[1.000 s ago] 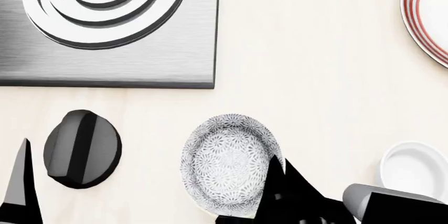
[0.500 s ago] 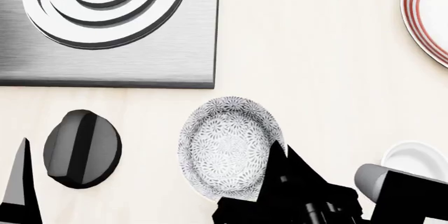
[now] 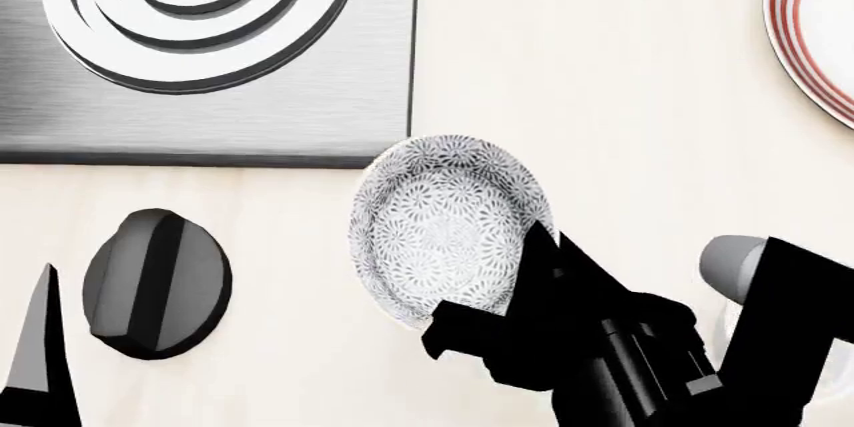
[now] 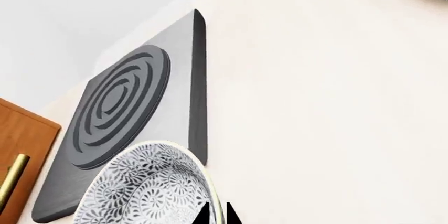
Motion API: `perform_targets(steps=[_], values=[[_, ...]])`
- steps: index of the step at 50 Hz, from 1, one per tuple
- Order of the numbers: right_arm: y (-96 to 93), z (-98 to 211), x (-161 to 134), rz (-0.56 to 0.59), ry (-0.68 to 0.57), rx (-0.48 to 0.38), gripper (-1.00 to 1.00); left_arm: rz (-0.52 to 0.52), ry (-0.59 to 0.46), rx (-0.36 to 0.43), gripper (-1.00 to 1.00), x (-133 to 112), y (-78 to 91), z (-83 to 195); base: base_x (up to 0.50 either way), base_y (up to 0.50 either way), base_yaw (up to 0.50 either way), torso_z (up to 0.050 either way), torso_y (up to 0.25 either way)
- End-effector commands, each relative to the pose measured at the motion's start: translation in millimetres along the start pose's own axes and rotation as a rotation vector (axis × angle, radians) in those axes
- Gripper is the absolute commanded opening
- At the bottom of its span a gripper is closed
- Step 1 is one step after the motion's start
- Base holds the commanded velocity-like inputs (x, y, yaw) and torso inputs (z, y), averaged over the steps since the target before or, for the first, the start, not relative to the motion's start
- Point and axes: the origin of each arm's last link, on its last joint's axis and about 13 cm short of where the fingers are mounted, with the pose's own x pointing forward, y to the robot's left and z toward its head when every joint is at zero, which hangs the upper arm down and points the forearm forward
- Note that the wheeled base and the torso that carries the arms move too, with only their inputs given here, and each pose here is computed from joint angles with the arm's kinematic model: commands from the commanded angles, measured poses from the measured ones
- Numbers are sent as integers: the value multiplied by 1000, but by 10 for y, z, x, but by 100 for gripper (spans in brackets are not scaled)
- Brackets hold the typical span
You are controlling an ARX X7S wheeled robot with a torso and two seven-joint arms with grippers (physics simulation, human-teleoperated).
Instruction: Pick the akita bowl next to the ramekin and place it on the plate.
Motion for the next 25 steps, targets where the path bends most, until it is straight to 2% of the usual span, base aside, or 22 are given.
perform_targets(steps=[1, 25], values=[[54, 157, 62, 9, -17, 8, -100, 3, 0, 1, 100, -2, 5, -1, 0, 0, 0, 0, 0], [72, 397, 245, 2, -35, 21, -100, 5, 5, 4, 100, 3, 5, -19, 0, 0, 0, 0, 0]])
